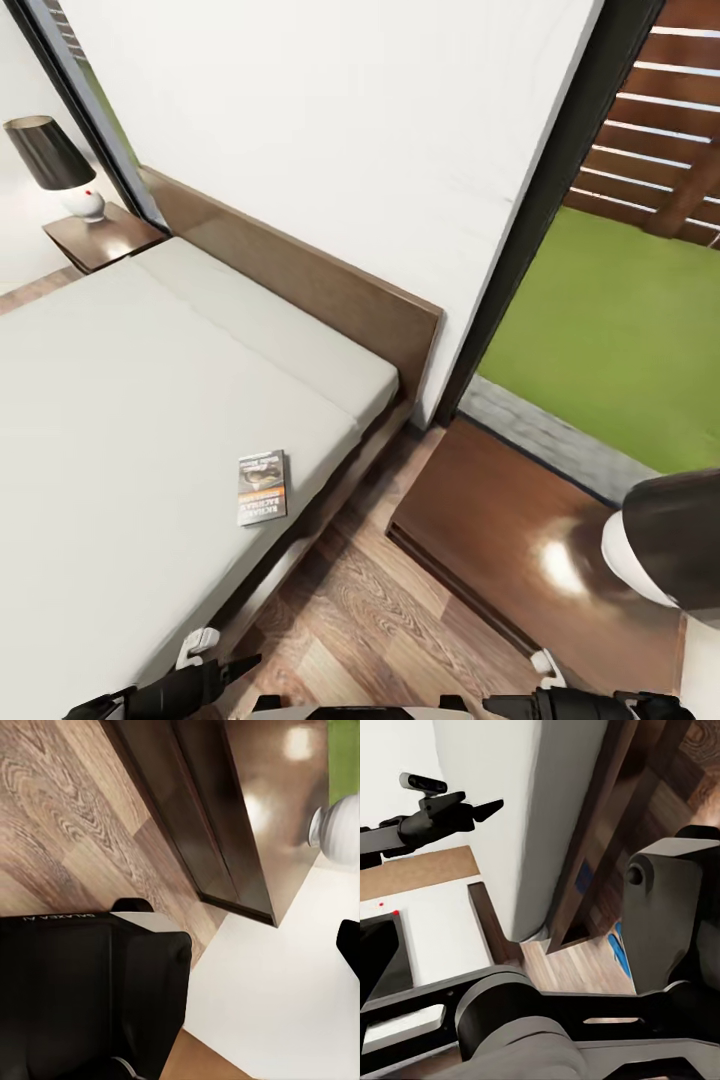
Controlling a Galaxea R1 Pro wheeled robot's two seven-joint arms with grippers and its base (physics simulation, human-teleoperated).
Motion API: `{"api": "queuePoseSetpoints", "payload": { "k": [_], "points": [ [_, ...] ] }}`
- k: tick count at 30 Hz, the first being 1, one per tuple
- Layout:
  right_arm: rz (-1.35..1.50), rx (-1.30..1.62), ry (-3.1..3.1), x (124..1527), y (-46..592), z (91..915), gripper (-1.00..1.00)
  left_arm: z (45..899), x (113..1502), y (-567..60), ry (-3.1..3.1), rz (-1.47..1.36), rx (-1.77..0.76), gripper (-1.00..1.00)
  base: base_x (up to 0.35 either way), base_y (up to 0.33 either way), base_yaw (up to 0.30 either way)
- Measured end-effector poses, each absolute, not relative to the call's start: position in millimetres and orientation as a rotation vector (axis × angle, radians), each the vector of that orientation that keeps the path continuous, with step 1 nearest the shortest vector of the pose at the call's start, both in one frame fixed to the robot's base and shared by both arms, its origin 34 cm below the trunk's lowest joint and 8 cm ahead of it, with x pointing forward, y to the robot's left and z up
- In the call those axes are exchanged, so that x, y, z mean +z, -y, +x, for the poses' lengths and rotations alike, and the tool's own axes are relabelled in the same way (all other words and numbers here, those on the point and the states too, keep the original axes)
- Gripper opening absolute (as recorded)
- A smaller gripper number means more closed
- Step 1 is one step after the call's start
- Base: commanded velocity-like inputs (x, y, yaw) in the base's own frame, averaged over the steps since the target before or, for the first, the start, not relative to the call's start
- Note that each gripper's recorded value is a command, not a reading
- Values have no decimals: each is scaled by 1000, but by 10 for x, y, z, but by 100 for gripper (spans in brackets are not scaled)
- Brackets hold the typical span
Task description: In the bedroom, move the book from the bed onto either nightstand, and place the two sandals side by side next to the bed.
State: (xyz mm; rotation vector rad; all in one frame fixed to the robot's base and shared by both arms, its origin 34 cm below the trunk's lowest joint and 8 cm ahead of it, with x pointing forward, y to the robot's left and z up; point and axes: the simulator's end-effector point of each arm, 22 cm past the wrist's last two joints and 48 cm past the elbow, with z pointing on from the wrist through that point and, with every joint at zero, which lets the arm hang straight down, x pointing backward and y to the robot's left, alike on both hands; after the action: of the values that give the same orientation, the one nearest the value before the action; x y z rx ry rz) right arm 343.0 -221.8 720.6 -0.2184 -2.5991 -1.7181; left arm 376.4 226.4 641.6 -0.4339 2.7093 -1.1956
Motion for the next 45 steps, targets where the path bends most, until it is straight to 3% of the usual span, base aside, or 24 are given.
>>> {"api": "queuePoseSetpoints", "payload": {
  "k": [45],
  "points": [
    [-235, -1706, 2584, 7157, 2217, 3368, 100, 3687, 6360, -2264, -2727, -449, -1198, 100, 0, 0, 273]
  ]
}}
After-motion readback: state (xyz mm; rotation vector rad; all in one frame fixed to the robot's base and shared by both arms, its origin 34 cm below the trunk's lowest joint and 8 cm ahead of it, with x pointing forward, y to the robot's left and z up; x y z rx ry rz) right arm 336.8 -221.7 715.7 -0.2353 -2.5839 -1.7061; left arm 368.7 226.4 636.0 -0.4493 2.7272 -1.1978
